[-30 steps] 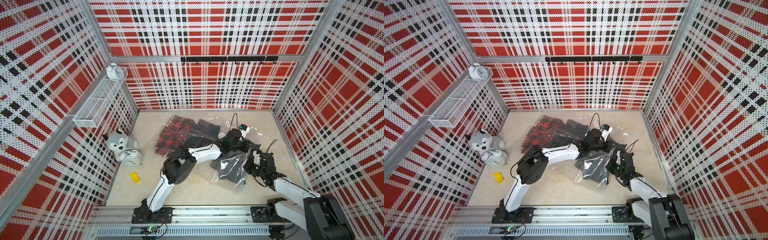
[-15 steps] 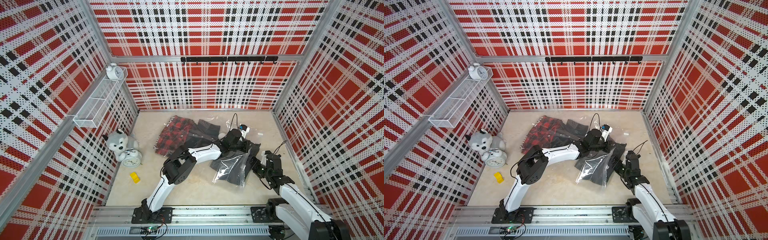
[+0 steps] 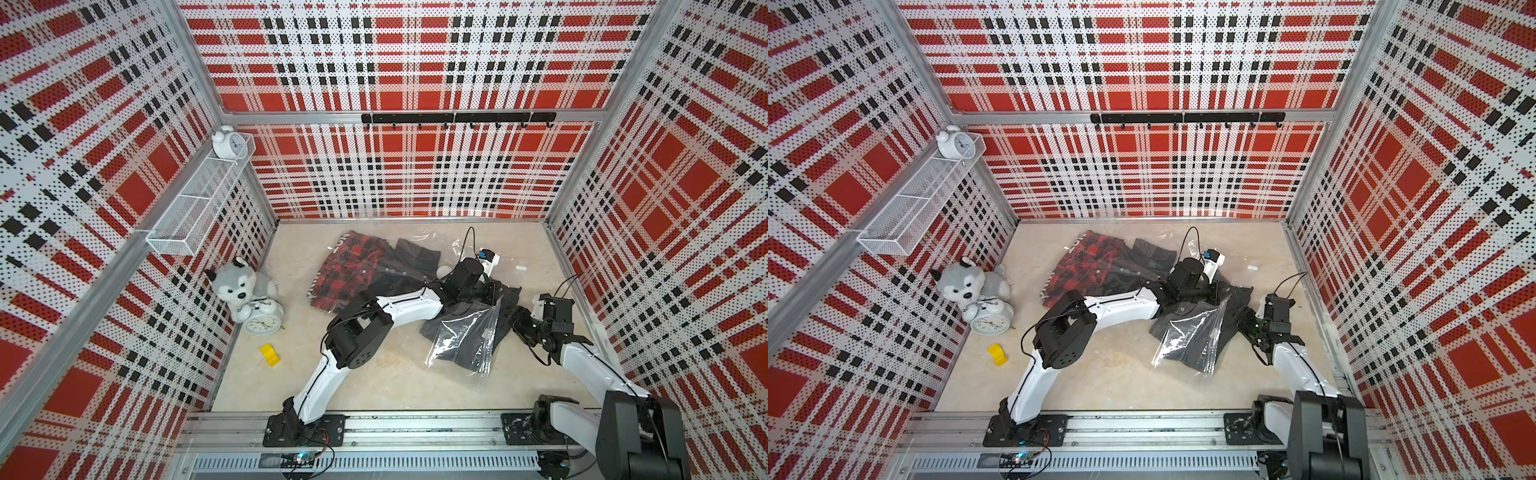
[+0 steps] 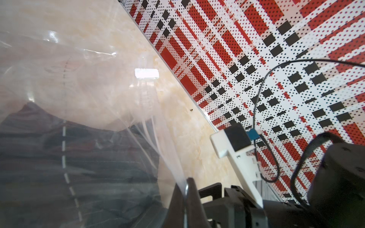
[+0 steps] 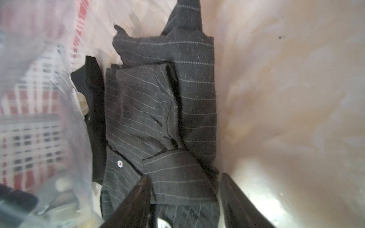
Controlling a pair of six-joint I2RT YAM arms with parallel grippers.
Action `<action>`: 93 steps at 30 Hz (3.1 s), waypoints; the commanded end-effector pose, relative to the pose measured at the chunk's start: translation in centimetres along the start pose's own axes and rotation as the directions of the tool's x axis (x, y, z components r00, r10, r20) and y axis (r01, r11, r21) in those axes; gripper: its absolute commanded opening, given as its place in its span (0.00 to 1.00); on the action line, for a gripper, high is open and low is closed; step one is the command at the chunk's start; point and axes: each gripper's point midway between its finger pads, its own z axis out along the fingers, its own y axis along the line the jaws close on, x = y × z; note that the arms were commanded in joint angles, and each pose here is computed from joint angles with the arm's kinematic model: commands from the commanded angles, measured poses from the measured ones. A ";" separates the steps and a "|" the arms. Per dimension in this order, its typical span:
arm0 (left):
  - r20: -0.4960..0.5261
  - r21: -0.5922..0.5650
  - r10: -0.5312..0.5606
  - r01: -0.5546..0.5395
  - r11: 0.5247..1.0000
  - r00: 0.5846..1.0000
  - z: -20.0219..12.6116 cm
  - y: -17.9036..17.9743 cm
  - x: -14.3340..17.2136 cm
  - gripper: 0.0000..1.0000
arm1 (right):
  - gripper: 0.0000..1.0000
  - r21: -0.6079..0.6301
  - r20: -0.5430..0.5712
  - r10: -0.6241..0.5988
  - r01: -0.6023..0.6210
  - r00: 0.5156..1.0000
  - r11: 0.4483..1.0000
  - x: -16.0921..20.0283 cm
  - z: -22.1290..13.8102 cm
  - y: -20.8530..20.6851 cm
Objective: Place the folded shirt into the vacuum bag
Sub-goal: Place the shirt in the vacuum bag.
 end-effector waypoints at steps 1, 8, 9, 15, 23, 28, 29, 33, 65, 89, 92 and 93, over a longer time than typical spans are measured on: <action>0.033 0.063 0.037 -0.039 0.997 0.999 -0.6 -3.0 -1.0 0.00 | 0.41 -0.075 0.028 -0.035 0.037 0.999 0.996 -1.9 0.7 1.9; 0.036 0.079 0.042 -0.045 0.996 0.998 -0.6 -4.0 -1.2 0.00 | 0.21 -0.145 0.005 -0.010 0.011 1.000 0.989 -3.3 2.9 3.7; 0.037 0.079 0.043 -0.045 0.996 0.998 -0.6 -4.0 -1.3 0.00 | 0.20 -0.155 0.001 -0.008 0.008 1.000 0.988 -3.4 3.2 4.0; 0.036 0.079 0.047 -0.050 0.996 0.998 -0.5 -4.4 -1.2 0.00 | 0.20 -0.180 -0.016 0.011 -0.013 1.000 0.984 -3.8 5.5 4.9; 0.036 0.052 0.046 -0.048 0.997 0.998 -0.6 -3.6 -1.2 0.00 | 0.33 -0.188 -0.030 -0.009 0.003 1.000 0.982 -3.0 5.9 5.7; 0.038 0.048 0.040 -0.042 0.998 0.998 -0.7 -3.2 -1.2 0.00 | 0.55 -0.118 0.017 -0.035 0.037 0.999 0.992 -2.1 2.9 4.1; 0.039 0.049 0.041 -0.043 0.998 0.998 -0.7 -3.2 -1.3 0.00 | 0.59 -0.098 0.028 -0.041 0.044 0.999 0.994 -1.9 2.3 3.6; 0.040 0.053 0.040 -0.042 0.998 0.998 -0.7 -3.2 -1.3 0.00 | 0.67 -0.051 0.045 -0.059 0.061 0.997 0.997 -0.9 0.6 2.3; 0.043 0.065 0.045 -0.048 0.997 0.998 -0.4 -4.5 -1.4 0.00 | 0.25 -0.243 -0.083 -0.016 -0.005 0.996 0.970 1.5 6.8 7.2; 0.066 0.044 0.034 -0.037 0.998 0.997 -1.4 -2.7 -1.4 0.00 | 0.88 0.042 -0.090 -0.132 0.137 0.987 0.990 5.7 -0.6 -0.4; 0.063 0.033 0.030 -0.032 0.999 0.998 -1.9 -2.2 -0.9 0.00 | 0.90 0.005 -0.073 -0.141 0.142 0.987 0.990 5.3 -1.3 0.7; 0.062 0.033 0.028 -0.030 0.999 0.998 -1.9 -2.1 -0.7 0.00 | 0.91 -0.015 -0.070 -0.147 0.146 0.987 0.989 5.1 -1.5 1.3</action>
